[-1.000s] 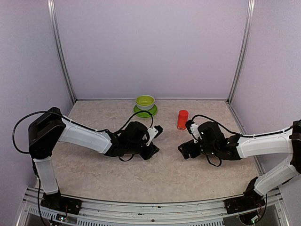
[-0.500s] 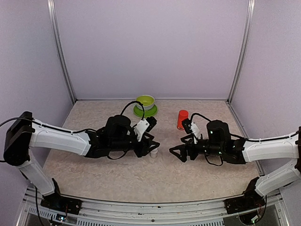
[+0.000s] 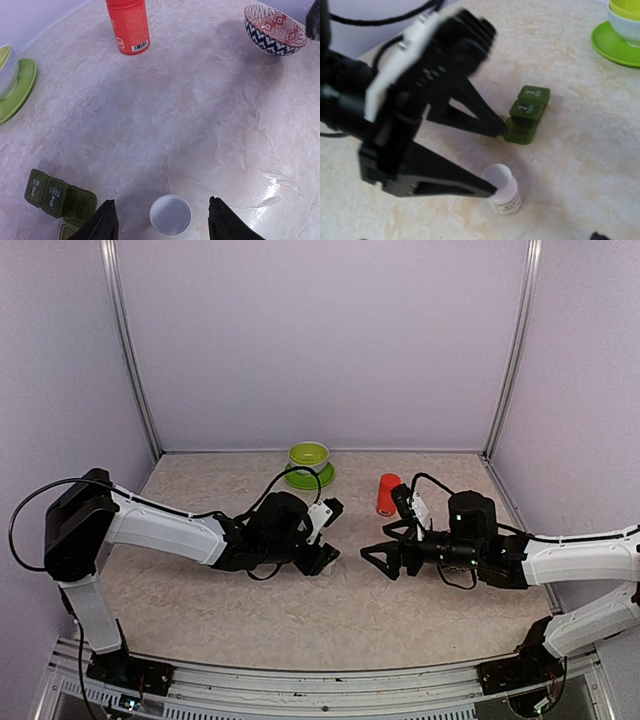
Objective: Sort the pills into containers
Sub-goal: Pick up the pill bottle from the center of the board, then pass from the left arm to the right
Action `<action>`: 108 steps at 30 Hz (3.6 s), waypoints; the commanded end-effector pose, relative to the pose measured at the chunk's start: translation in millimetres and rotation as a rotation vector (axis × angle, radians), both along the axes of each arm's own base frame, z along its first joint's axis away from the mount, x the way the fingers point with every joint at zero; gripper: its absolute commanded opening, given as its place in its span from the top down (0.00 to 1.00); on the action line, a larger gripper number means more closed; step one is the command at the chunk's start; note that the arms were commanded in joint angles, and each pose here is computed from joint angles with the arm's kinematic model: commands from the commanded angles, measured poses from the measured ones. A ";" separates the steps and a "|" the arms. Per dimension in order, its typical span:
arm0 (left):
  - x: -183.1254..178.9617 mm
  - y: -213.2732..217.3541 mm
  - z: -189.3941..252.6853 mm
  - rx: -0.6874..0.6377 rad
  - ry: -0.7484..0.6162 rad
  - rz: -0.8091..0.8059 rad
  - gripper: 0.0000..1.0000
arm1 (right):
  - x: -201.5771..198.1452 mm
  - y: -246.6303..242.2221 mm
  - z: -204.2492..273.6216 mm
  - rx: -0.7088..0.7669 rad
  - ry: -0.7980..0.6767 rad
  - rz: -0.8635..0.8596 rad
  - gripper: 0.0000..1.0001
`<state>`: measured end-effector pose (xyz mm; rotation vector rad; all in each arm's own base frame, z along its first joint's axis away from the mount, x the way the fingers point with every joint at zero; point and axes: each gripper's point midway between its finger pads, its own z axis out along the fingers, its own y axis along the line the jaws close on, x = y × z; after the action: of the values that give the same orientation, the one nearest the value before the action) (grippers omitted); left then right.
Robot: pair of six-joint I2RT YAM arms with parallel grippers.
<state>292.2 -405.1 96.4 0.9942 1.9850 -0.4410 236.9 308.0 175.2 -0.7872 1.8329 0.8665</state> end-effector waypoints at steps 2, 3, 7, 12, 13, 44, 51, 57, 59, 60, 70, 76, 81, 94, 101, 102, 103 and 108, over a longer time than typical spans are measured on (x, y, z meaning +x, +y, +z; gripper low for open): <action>13.2 -4.7 -5.8 0.030 0.004 0.026 0.41 | 3.2 -7.4 4.5 0.000 -0.020 -0.035 0.06; 13.1 -5.5 -7.9 0.032 0.006 0.023 0.41 | 3.4 -7.8 3.8 -0.003 -0.019 -0.037 0.06; 13.7 -6.1 -18.6 0.051 0.022 0.021 0.41 | 6.1 -9.0 -1.7 -0.020 -0.014 -0.051 0.06; 16.9 -4.9 -23.2 0.057 0.032 0.033 0.46 | 8.5 -8.3 -9.0 -0.037 0.000 -0.059 0.06; 16.8 -4.8 -23.4 0.057 0.034 0.033 0.48 | 9.0 -8.6 -9.5 -0.038 0.001 -0.062 0.06; -39.8 -2.2 77.2 -0.332 -0.039 -0.203 0.94 | -20.7 23.9 -2.3 0.053 0.055 0.186 0.08; -72.0 4.9 127.3 -0.537 -0.054 -0.310 0.94 | -54.1 35.6 27.6 0.243 0.038 0.387 0.09; -95.2 8.5 151.2 -0.653 -0.028 -0.393 0.94 | -56.3 44.4 36.9 0.284 0.027 0.442 0.12; -101.6 8.8 154.1 -0.670 -0.018 -0.417 0.94 | -57.0 46.6 38.1 0.290 0.029 0.457 0.13; -104.0 8.5 155.4 -0.676 -0.015 -0.425 0.94 | -56.7 47.6 37.7 0.290 0.032 0.460 0.13; -119.0 3.7 156.5 -0.699 0.017 -0.487 0.94 | -64.4 59.6 48.2 0.319 0.027 0.551 0.19; -123.9 2.3 154.1 -0.700 0.034 -0.502 0.94 | -67.9 67.4 50.7 0.318 0.025 0.598 0.26; -124.1 2.5 153.7 -0.704 0.034 -0.501 0.94 | -73.2 71.2 48.3 0.312 0.034 0.643 0.35; -123.3 0.1 150.5 -0.707 0.046 -0.504 0.94 | -79.0 77.6 42.6 0.296 0.047 0.676 0.46; -121.2 3.2 145.8 -0.705 0.051 -0.489 0.83 | -80.2 77.8 42.4 0.292 0.051 0.686 0.73; -120.7 3.7 145.3 -0.704 0.052 -0.487 0.79 | -80.5 77.8 41.8 0.289 0.056 0.688 0.74; -120.5 4.5 145.3 -0.704 0.053 -0.487 0.68 | -81.1 77.8 41.1 0.284 0.059 0.689 0.74; -120.2 8.7 143.3 -0.683 0.063 -0.487 0.34 | -75.6 77.0 31.6 0.203 0.075 0.652 0.75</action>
<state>172.7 -401.7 239.0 0.9889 1.4476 -1.3282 158.5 382.9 206.9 -1.2279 1.4826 1.5401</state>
